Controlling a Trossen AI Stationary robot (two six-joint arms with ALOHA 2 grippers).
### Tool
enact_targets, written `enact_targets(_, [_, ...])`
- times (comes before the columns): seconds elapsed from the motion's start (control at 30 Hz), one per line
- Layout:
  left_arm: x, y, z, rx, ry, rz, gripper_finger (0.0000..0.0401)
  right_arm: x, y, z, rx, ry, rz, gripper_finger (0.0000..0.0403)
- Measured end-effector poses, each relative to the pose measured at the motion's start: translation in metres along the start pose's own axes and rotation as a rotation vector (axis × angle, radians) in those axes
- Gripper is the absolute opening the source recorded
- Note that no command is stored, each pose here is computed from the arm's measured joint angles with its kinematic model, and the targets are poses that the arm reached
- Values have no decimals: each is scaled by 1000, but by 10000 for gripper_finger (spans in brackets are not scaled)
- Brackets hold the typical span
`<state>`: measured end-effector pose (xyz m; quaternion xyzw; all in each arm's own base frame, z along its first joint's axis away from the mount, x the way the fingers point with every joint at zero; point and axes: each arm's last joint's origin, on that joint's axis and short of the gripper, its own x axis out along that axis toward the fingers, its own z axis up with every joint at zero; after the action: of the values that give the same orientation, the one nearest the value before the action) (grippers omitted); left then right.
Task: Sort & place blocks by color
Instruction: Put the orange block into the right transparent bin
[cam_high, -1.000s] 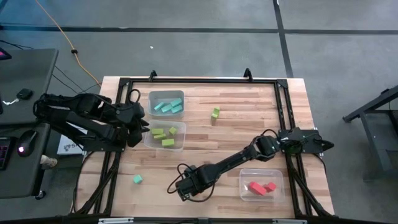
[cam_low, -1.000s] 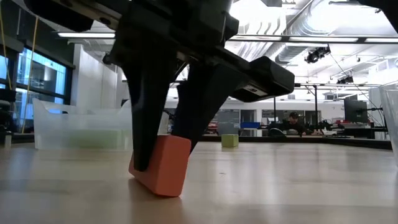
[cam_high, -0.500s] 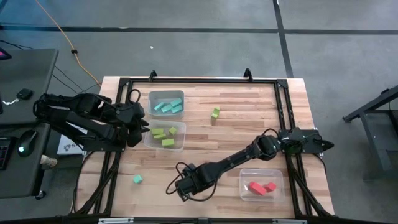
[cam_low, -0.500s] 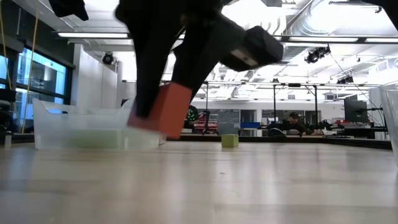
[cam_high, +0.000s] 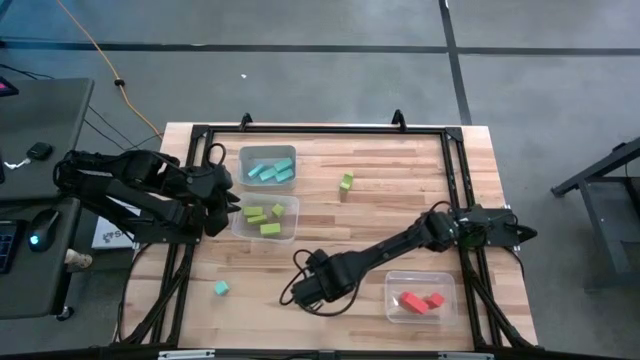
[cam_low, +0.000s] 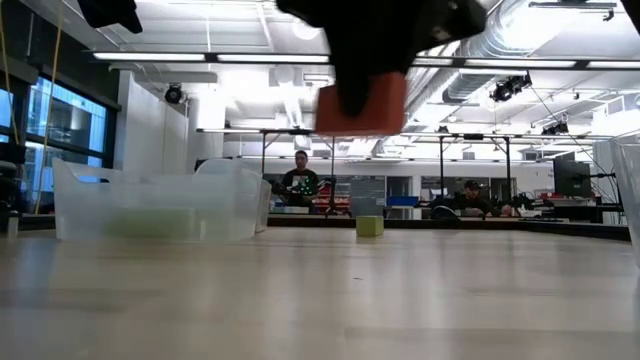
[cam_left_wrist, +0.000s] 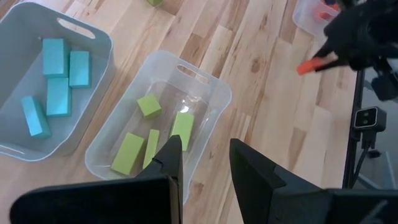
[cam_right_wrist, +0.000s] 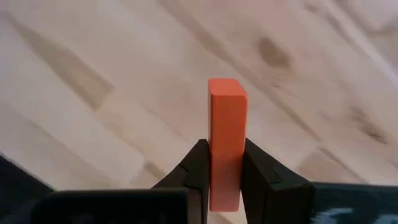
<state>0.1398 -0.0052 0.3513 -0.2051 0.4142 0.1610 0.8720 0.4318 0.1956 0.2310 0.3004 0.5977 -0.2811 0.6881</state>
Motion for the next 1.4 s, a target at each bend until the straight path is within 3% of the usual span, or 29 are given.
enact_targets(0.23, [0,0,0,-1,0,0,72,-15,-17,-3,-59,15,-126,37])
enact_targets(0.43, [0,0,0,-1,0,0,72,-17,-18,-2,-187,-8,-136,37])
enact_targets(0.97, [0,0,0,-1,0,0,72,-32,-27,3,-423,-224,-237,37])
enact_targets(1.23, [0,0,0,-1,-1,0,72,-42,-61,-3,-454,-207,-326,37])
enact_targets(1.4, [1,0,0,-1,1,1,72,-51,-90,-14,-407,-186,-353,37])
